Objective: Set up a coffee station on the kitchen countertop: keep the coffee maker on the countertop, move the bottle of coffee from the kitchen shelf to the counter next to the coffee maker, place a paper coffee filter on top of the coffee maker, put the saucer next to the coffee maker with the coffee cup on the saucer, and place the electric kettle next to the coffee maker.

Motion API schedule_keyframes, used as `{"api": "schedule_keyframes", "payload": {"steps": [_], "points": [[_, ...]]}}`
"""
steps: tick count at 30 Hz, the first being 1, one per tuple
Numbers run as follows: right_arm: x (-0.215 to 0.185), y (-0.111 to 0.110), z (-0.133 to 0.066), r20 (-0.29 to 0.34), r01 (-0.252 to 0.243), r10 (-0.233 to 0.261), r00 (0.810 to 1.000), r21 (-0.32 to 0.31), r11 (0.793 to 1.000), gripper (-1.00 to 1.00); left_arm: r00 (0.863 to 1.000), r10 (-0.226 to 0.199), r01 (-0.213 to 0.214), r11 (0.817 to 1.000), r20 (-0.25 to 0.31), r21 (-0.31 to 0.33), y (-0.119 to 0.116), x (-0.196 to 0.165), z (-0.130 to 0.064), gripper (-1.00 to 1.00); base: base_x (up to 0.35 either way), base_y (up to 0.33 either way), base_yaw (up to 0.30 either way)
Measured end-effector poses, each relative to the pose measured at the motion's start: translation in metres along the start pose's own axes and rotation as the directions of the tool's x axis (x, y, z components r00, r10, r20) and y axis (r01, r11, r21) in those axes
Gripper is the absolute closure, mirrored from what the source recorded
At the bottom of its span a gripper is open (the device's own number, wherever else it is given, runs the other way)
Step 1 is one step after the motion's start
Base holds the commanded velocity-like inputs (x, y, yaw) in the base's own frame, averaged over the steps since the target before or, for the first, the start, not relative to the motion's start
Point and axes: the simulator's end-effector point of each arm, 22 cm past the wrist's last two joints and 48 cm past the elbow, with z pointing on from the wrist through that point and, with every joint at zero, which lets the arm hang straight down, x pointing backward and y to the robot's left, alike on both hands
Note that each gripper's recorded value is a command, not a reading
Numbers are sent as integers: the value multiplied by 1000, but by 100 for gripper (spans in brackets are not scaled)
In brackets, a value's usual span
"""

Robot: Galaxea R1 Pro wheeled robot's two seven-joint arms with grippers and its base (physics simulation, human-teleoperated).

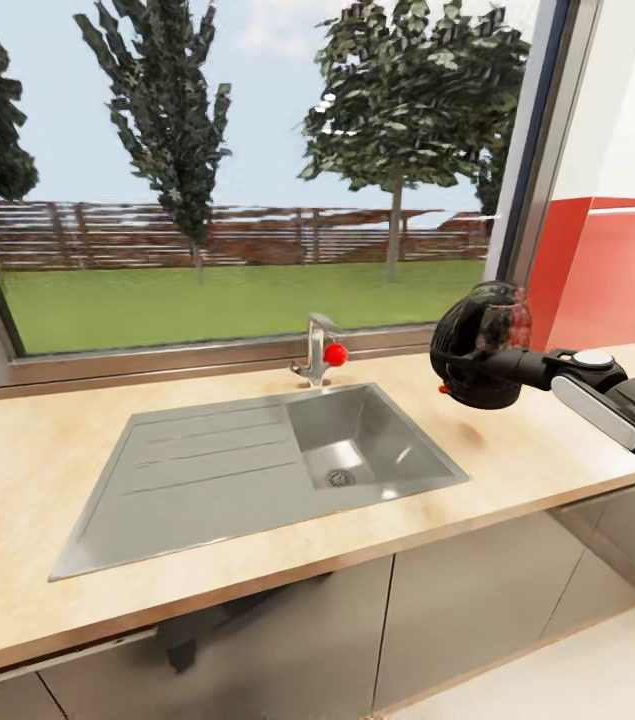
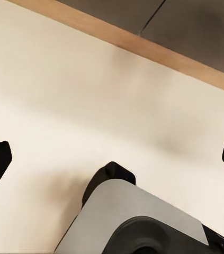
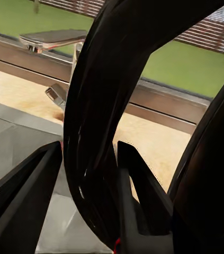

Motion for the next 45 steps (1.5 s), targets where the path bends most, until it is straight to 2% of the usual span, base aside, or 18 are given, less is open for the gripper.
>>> {"api": "schedule_keyframes", "payload": {"steps": [10, 27, 36, 45], "points": [[0, -1, 0, -2, -2, 2, 1000, 1, 1000, 100, 1000, 0, 0, 1000, 1, 0, 0, 0, 0, -100, -140, 0, 0], [1, -1, 0, -4, 0, 0, 1000, 2, 1000, 100, 1000, 0, 0, 1000, 0, 0, 0, 0, 0, -100, -1, 4, 249], [2, -1, 0, -5, 0, 0, 1000, 3, 1000, 100, 1000, 0, 0, 1000, 1, 0, 0, 0, 0, -100, 0, 221, 115], [2, -1, 0, -5, 1, -1, 1000, 3, 1000, 100, 1000, 0, 0, 1000, 0, 0, 0, 0, 0, -100, -17, 28, 231]]}}
